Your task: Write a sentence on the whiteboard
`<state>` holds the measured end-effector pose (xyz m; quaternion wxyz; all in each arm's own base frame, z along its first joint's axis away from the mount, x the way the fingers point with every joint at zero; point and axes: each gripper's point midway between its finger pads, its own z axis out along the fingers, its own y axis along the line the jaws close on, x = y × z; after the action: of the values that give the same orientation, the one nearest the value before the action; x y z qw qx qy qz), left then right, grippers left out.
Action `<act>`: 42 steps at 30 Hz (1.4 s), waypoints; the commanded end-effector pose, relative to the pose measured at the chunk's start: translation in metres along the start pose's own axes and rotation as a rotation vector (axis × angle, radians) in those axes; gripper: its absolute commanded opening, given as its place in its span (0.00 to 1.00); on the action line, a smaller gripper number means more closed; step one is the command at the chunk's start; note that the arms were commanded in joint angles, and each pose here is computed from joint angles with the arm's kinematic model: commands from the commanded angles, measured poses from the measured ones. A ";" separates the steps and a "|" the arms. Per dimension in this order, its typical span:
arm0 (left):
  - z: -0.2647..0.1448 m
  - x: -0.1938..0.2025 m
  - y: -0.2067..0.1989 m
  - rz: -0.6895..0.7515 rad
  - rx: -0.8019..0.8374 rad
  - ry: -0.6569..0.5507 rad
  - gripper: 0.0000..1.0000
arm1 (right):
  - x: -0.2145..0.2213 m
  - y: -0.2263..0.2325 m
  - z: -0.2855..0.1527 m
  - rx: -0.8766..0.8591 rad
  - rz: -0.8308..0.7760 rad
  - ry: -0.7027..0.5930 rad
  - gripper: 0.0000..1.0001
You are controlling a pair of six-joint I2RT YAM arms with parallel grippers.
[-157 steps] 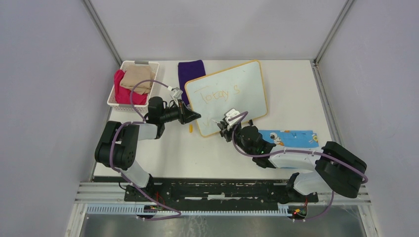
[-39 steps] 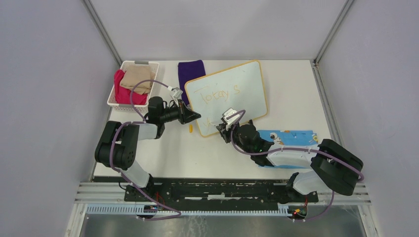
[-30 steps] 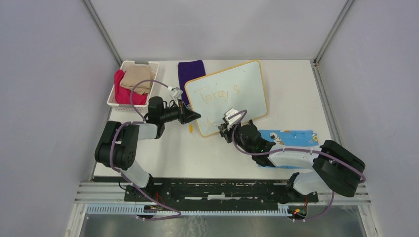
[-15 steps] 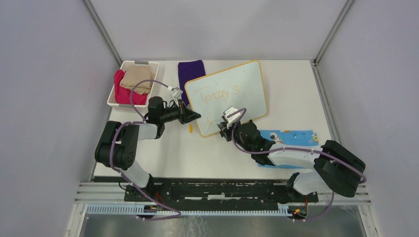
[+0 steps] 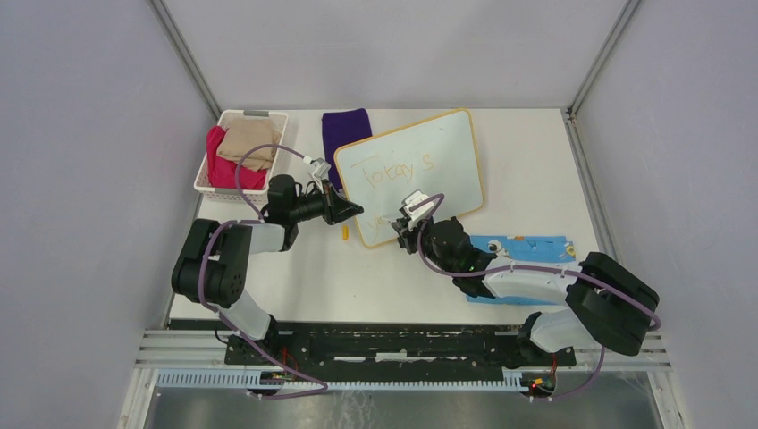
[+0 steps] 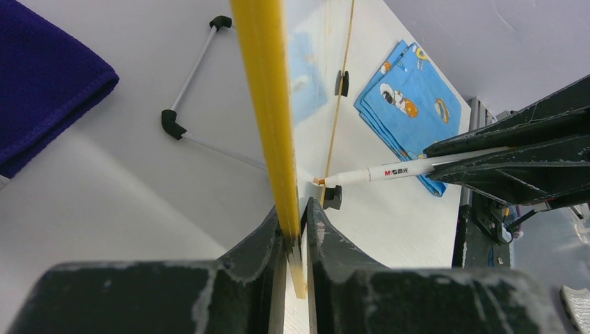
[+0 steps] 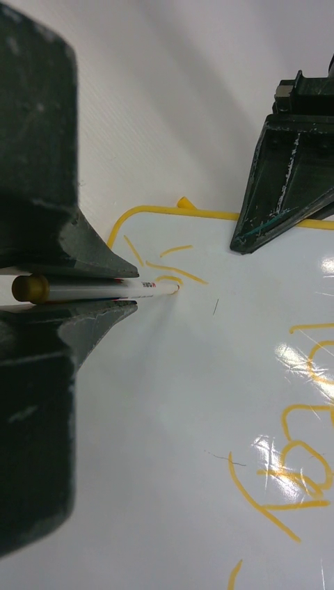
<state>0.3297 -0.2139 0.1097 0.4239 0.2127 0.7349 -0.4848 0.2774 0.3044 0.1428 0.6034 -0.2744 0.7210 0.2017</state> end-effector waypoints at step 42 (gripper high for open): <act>0.001 0.028 0.026 0.017 -0.107 0.069 0.02 | -0.017 -0.014 -0.003 0.041 0.030 -0.069 0.00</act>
<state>0.3295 -0.2142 0.1099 0.4251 0.2166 0.7335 -0.4841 0.2785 0.2889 0.1410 0.6081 -0.2619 0.7242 0.1927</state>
